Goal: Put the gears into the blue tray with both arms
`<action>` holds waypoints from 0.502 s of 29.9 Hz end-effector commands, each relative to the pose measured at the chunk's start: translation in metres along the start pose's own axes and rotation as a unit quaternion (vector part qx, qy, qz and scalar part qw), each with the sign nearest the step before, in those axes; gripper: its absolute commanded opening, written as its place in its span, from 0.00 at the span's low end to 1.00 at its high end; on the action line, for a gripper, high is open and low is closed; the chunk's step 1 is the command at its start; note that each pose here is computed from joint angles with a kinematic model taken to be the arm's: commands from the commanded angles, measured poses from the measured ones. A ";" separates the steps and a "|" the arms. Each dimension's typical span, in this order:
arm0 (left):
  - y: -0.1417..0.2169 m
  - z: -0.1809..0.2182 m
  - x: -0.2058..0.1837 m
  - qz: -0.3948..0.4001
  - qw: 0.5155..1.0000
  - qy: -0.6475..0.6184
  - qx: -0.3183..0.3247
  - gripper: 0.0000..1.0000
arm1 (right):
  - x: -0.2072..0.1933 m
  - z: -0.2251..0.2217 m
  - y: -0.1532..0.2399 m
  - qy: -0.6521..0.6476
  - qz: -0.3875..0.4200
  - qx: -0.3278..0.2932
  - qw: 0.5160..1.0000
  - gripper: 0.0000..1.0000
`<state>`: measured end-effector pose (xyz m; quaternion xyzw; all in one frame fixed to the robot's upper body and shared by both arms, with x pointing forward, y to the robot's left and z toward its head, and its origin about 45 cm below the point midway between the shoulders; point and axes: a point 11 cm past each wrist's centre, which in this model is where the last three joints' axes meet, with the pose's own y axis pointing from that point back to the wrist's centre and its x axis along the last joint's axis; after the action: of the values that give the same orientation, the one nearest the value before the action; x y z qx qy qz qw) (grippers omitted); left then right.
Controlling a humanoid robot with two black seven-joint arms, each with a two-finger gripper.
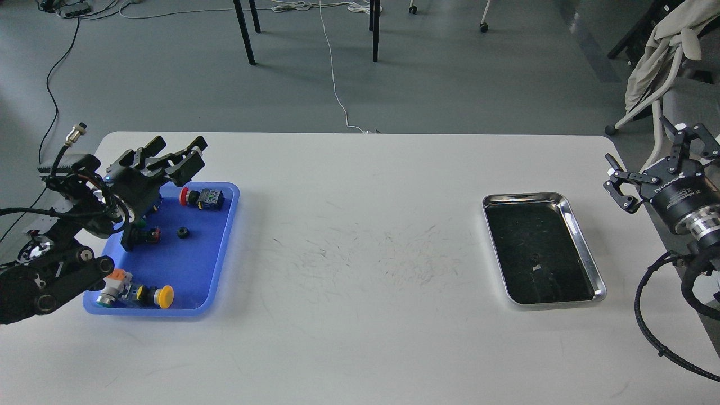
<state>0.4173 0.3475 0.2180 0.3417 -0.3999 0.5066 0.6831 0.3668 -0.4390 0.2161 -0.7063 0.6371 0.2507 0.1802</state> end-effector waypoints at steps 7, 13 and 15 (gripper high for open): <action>-0.056 0.058 0.039 0.024 0.975 0.218 0.020 0.98 | -0.046 -0.040 -0.023 0.148 -0.058 -0.052 0.986 0.95; -0.065 0.067 0.044 0.027 0.934 0.355 0.024 0.98 | -0.102 -0.049 -0.024 0.351 -0.118 -0.098 0.924 0.95; -0.067 0.070 0.054 0.035 0.917 0.398 0.012 0.98 | -0.113 -0.050 -0.018 0.422 -0.140 -0.116 0.888 0.96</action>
<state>0.4729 0.2933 0.2817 0.1545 -0.1384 0.6206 0.7562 0.3916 -0.3861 0.3112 -0.8297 0.5511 0.0419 -0.0788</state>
